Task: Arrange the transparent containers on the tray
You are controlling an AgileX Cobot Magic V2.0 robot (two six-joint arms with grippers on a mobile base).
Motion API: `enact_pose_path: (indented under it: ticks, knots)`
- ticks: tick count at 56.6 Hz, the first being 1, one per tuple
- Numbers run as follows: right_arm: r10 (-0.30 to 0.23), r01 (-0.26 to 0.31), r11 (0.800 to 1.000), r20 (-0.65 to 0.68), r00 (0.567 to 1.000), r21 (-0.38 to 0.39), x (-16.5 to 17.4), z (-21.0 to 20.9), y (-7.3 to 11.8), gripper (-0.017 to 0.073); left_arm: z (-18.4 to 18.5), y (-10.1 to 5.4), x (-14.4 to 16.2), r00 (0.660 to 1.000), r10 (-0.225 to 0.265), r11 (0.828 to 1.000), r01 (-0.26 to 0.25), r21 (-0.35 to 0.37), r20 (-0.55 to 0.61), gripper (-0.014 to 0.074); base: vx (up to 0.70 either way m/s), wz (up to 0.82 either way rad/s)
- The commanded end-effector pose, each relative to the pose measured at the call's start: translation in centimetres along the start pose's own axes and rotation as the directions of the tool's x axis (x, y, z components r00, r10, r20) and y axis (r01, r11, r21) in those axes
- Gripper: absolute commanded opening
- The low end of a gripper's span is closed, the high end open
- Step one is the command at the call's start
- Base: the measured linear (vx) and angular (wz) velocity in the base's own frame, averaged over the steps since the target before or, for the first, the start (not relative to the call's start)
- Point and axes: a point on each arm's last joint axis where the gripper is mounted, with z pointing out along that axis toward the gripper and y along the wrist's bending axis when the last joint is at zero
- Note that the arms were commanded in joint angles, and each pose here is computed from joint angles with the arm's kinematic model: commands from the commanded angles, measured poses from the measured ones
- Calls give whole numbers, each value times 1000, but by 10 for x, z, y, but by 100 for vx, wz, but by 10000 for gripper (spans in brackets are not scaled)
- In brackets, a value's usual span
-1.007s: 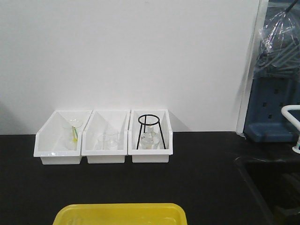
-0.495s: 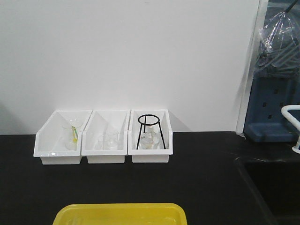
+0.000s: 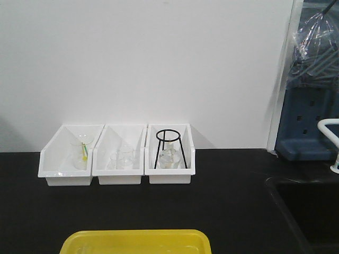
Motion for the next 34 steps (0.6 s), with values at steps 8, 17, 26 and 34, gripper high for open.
enact_pose_path:
  ticks: [8,17,26,34]
  knots:
    - [-17,17,1000,66,998,3,-4,0,0,-13,1,-1,3,997,-9,1000,9,-7,72,-6,0,0]
    - [-17,17,1000,67,998,3,-4,0,0,-13,1,-1,3,997,-9,1000,9,-7,72,-6,0,0]
    - [-16,16,1000,66,998,3,-4,0,0,-13,1,-1,3,997,-9,1000,9,-7,72,-6,0,0]
    - [-16,16,1000,66,998,3,-4,0,0,-13,1,-1,3,997,-9,1000,9,-7,72,-6,0,0]
